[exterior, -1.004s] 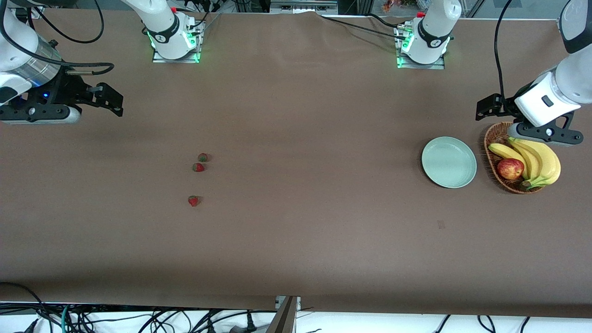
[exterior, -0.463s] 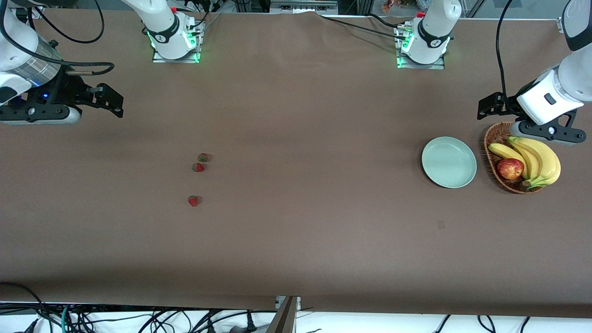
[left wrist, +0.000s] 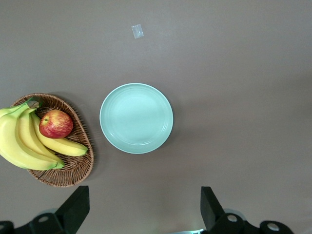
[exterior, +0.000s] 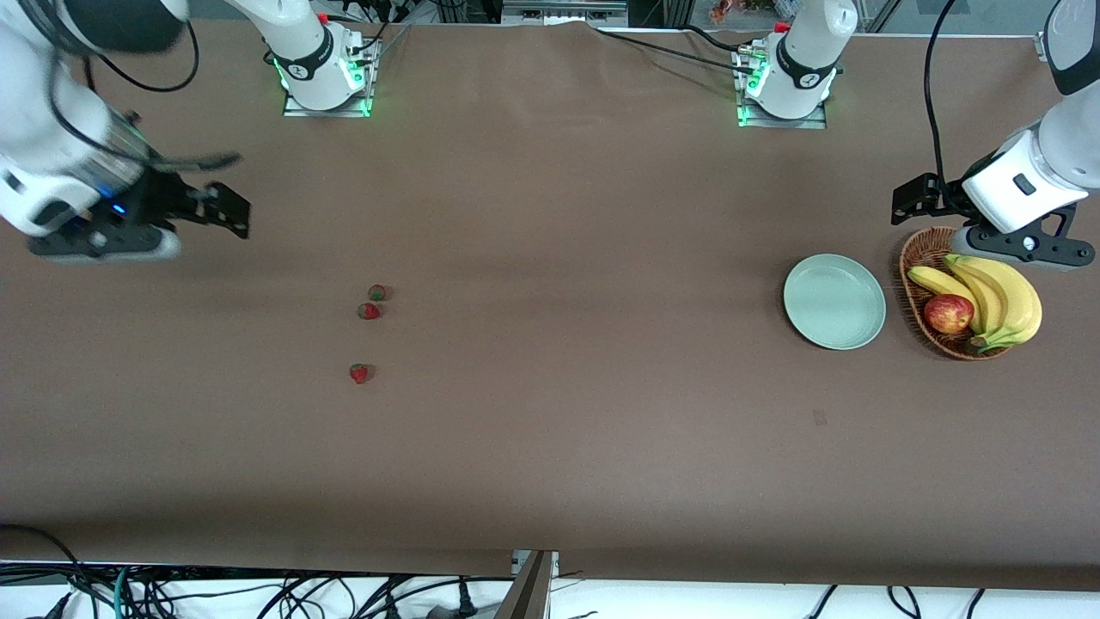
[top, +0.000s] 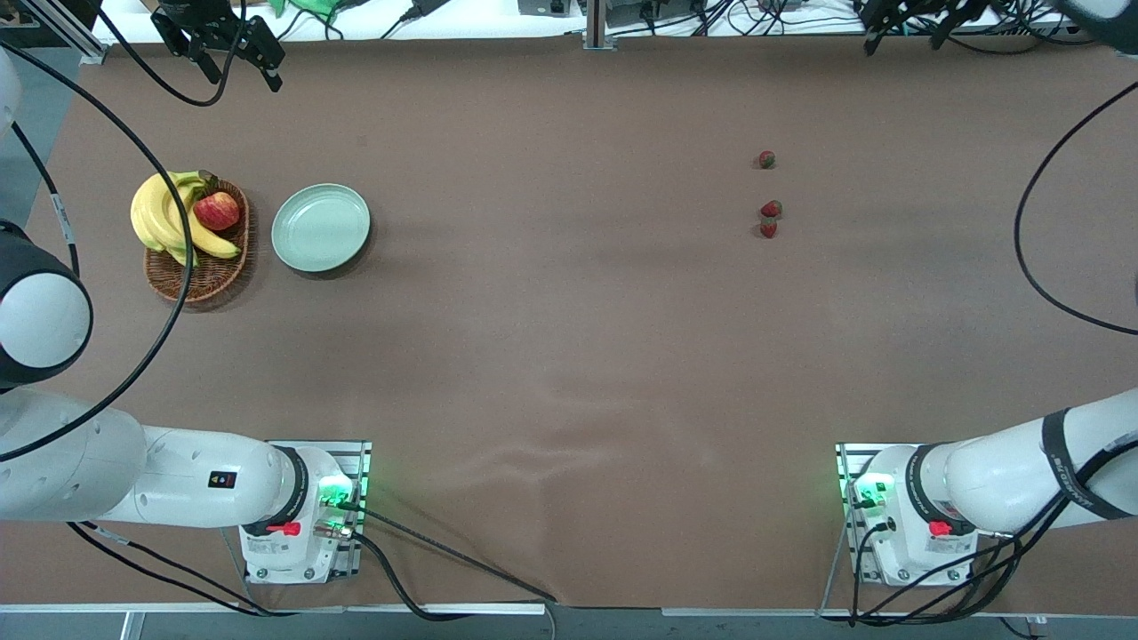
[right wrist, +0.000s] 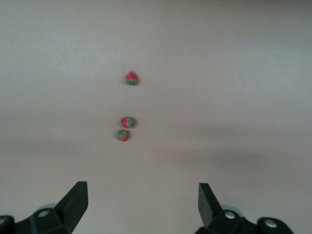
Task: Collect all strawberries into plate
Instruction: 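Reach down and grasp the first strawberry with the right gripper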
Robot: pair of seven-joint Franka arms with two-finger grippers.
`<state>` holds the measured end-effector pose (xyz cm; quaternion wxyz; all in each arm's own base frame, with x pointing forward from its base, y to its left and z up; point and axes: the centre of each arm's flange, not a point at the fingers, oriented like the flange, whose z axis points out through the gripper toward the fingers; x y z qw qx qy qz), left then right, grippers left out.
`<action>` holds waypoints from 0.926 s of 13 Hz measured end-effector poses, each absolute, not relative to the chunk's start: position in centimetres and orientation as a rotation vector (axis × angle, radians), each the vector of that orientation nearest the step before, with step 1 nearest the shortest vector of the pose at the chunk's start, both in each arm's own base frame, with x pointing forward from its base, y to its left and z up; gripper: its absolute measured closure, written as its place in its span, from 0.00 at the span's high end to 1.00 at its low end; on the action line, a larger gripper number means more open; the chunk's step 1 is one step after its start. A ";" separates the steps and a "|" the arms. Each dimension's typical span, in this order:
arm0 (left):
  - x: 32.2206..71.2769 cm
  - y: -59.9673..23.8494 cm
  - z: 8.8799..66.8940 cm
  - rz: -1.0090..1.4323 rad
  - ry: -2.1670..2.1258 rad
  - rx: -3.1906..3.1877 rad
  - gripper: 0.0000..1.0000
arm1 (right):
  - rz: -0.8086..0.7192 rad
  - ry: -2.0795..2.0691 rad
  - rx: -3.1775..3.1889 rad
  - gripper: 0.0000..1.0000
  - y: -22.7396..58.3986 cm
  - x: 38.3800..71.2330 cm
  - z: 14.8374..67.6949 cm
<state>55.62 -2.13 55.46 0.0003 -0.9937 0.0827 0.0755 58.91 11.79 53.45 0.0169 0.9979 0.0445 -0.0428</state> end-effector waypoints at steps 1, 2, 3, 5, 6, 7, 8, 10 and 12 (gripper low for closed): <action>55.6 -2.1 55.5 0.236 0.260 -3.121 1.00 | -0.190 0.162 3.092 1.00 12.4 59.9 50.3; 55.6 -2.1 55.5 0.235 0.260 -3.121 1.00 | -0.234 0.175 3.084 1.00 12.9 60.8 47.0; 55.6 -2.1 55.5 0.235 0.260 -3.121 1.00 | -0.245 0.183 3.082 1.00 13.3 61.7 43.6; 55.6 -2.1 55.5 0.234 0.259 -3.121 1.00 | -0.227 0.191 3.086 1.00 13.6 63.0 37.9; 55.7 -2.1 55.5 0.228 0.256 -3.122 1.00 | -0.219 0.194 3.088 1.00 13.8 63.3 35.4; 55.8 -2.1 55.5 0.222 0.249 -3.122 1.00 | -0.212 0.196 3.089 1.00 13.9 63.6 33.1; 55.8 -2.1 55.5 0.218 0.237 -3.123 1.00 | -0.203 0.197 3.091 1.00 14.0 64.0 30.8; 55.8 -2.2 55.5 0.211 0.222 -3.123 1.00 | -0.187 0.184 3.111 0.98 14.2 64.6 26.6; 55.9 -2.2 55.5 0.204 0.212 -3.124 1.00 | -0.176 0.169 3.131 0.98 14.5 64.8 23.7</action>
